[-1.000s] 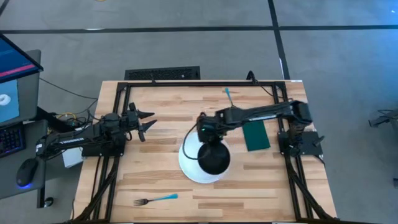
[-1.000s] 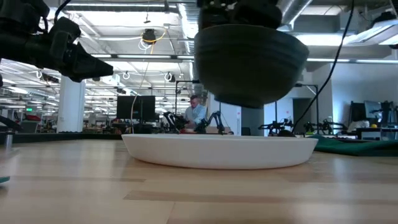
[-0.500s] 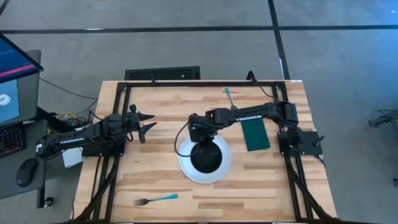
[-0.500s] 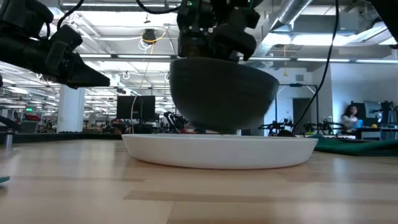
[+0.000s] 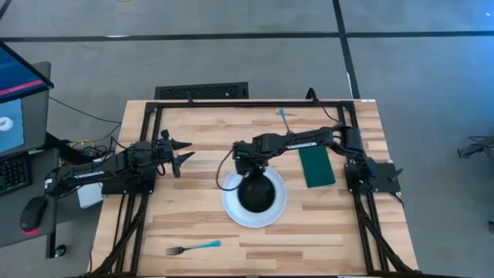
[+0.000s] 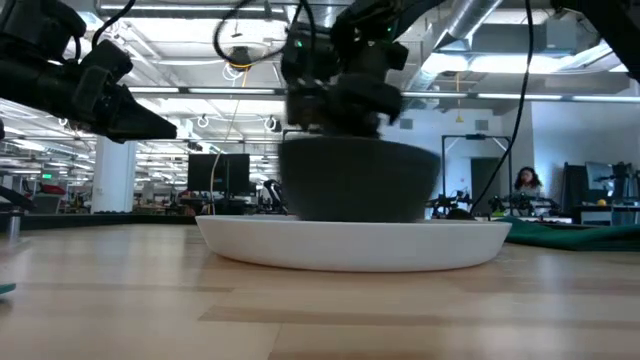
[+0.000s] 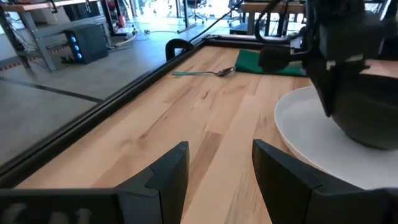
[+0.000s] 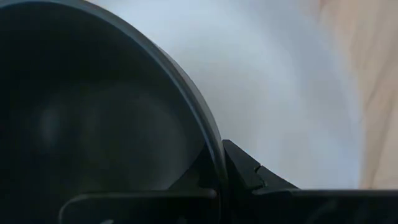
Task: Set table place
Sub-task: Put the black bowl on the white plate
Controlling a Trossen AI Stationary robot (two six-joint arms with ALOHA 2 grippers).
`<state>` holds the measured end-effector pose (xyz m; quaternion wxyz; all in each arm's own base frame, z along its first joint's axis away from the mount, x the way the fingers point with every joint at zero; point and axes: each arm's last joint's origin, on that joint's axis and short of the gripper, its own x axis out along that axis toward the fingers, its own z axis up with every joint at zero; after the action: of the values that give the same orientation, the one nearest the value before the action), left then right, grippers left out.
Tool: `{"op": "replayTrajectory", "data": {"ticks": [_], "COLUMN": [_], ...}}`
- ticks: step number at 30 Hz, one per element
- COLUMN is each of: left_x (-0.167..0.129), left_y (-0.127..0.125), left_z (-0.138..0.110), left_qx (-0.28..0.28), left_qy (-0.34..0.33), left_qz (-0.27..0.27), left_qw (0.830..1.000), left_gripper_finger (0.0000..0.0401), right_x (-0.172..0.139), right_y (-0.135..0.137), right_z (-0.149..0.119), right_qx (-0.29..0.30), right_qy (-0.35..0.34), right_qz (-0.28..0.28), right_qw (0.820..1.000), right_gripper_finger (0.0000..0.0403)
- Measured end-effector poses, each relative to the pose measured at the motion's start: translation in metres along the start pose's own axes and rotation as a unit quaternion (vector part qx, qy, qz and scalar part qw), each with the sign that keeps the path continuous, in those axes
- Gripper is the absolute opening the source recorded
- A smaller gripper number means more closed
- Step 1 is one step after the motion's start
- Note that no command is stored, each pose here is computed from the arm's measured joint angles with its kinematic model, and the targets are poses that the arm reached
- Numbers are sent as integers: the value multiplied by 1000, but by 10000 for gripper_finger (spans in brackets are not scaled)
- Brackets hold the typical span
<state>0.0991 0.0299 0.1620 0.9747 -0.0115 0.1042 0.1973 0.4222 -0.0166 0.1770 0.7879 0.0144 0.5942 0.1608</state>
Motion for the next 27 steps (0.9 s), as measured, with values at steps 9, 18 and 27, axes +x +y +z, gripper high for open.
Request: {"op": "replayTrajectory", "data": {"ticks": [9,18,27], "left_x": [0,0,0], "left_y": [0,0,0], "left_z": [0,0,0], "left_qx": [-1,-2,-2], "left_qy": [2,1,1], "left_qz": [1,1,1], "left_qw": [1000,1000,1000], "left_gripper_finger": [167,167,167], "right_x": [3,2,2], "right_y": [-2,-6,-6], "right_z": [3,0,-1], "right_qx": [-4,20,12], "right_qy": [-11,1,4], "right_qz": [-9,-28,-32], "right_qw": [1000,999,999], "right_gripper_finger": [36,68,104]}}
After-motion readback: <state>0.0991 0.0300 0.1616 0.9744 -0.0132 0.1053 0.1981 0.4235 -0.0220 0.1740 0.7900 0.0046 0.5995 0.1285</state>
